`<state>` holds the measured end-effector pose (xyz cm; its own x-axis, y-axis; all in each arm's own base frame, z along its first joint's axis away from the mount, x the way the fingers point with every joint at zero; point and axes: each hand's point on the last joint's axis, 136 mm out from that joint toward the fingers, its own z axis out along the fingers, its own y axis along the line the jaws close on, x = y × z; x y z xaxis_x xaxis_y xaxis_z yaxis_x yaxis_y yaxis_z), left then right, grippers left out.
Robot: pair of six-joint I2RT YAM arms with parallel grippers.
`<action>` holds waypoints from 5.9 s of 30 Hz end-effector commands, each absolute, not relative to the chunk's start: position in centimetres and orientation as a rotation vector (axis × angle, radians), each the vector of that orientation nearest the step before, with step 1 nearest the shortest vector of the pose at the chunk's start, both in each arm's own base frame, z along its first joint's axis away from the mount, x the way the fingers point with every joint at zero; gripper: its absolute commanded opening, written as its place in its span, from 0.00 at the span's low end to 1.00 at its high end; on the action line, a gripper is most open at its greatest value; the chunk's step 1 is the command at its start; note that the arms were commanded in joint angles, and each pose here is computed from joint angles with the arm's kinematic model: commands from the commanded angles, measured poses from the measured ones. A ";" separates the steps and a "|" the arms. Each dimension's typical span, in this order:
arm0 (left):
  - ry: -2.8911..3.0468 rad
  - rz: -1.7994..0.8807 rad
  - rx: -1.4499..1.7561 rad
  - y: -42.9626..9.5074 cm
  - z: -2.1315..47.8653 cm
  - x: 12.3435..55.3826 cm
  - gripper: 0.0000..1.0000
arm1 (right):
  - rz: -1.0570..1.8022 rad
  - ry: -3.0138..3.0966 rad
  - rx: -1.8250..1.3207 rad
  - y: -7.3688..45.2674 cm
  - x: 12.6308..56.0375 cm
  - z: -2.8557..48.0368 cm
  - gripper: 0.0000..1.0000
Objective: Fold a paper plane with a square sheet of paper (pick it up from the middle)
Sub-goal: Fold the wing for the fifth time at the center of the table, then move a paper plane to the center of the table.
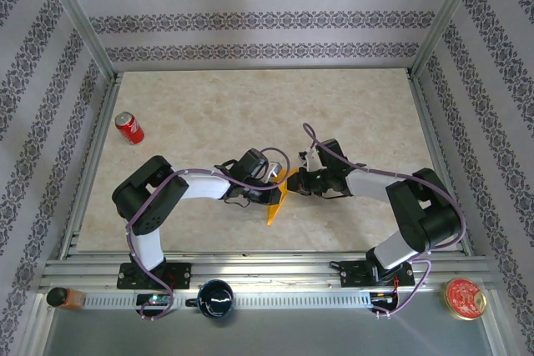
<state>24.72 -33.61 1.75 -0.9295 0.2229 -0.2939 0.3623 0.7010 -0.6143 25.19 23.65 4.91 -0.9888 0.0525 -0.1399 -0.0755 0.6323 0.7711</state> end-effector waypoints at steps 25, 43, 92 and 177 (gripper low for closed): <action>3.040 -0.810 0.468 -28.6 -4.0 19.1 0.00 | 1.094 2.763 0.119 20.9 30.5 -0.2 0.06; 3.041 -0.801 0.480 -28.7 -3.7 19.0 0.00 | 1.060 2.617 0.294 16.6 35.6 2.0 0.08; 2.920 -1.065 0.262 -36.4 2.4 24.7 0.03 | 0.900 2.827 0.397 18.3 28.3 -2.2 0.00; 2.879 -1.022 0.094 -30.8 3.1 25.3 0.27 | 1.166 2.640 0.219 20.8 27.9 4.7 0.23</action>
